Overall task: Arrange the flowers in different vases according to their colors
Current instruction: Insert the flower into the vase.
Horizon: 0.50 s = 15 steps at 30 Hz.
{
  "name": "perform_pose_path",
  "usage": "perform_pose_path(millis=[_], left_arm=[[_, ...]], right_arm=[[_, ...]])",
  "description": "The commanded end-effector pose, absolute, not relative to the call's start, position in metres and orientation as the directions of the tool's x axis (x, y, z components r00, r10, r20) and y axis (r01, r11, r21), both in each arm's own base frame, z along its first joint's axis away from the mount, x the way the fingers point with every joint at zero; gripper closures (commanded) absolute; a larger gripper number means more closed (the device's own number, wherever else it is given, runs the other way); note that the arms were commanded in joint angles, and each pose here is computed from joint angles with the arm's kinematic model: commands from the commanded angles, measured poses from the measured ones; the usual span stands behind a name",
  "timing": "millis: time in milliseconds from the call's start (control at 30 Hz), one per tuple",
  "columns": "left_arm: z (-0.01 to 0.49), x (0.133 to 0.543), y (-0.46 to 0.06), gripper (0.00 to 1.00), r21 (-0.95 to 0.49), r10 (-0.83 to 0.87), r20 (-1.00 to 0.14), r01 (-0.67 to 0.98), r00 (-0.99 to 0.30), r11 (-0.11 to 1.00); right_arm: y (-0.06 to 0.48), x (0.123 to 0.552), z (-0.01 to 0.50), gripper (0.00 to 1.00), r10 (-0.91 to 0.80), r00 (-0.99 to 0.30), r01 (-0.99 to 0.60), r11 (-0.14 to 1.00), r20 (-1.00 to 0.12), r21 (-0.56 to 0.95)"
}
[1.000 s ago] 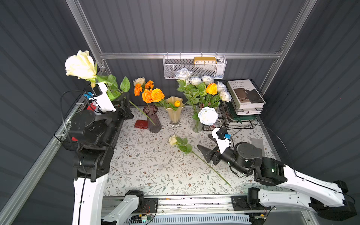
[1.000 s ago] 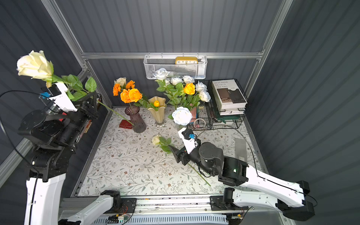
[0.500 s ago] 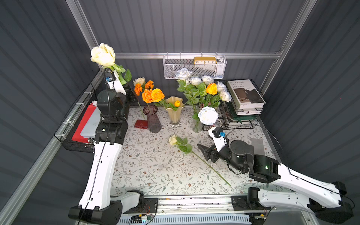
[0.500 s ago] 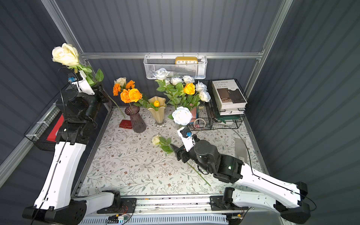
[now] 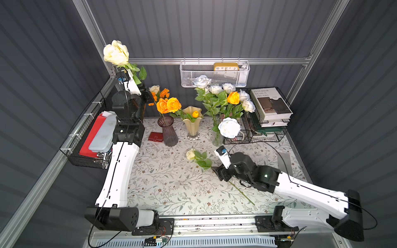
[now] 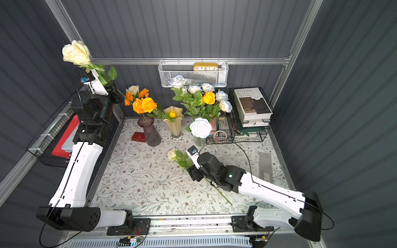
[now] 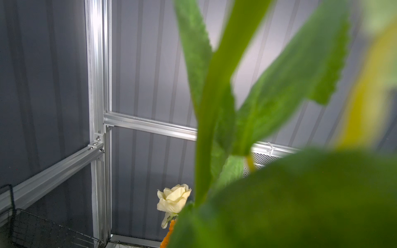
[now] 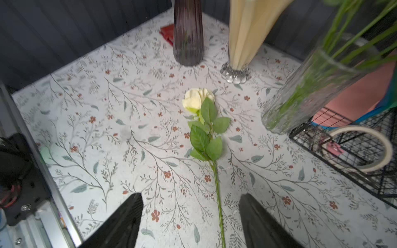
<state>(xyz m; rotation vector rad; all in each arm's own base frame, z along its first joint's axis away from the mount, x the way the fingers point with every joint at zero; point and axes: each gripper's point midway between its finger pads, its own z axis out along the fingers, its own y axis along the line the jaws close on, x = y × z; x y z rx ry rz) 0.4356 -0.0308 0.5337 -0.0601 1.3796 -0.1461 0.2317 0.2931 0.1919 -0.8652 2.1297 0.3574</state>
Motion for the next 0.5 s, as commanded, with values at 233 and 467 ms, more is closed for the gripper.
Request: perform_pose_path(millis=[233,467], left_arm=[[0.480,0.464,-0.035,1.00,-0.186,-0.202,-0.971,0.127,0.131,0.974],[0.443,0.474,-0.036,1.00,-0.194,-0.204,-0.976,0.120,0.071,0.974]], right_arm=[[0.270,0.244,0.086,0.30,-0.657,-0.637,-0.670,0.731,-0.403,-0.132],[0.265,0.257,0.057,0.30,-0.667,-0.666,-0.664,0.734,-0.335,-0.142]])
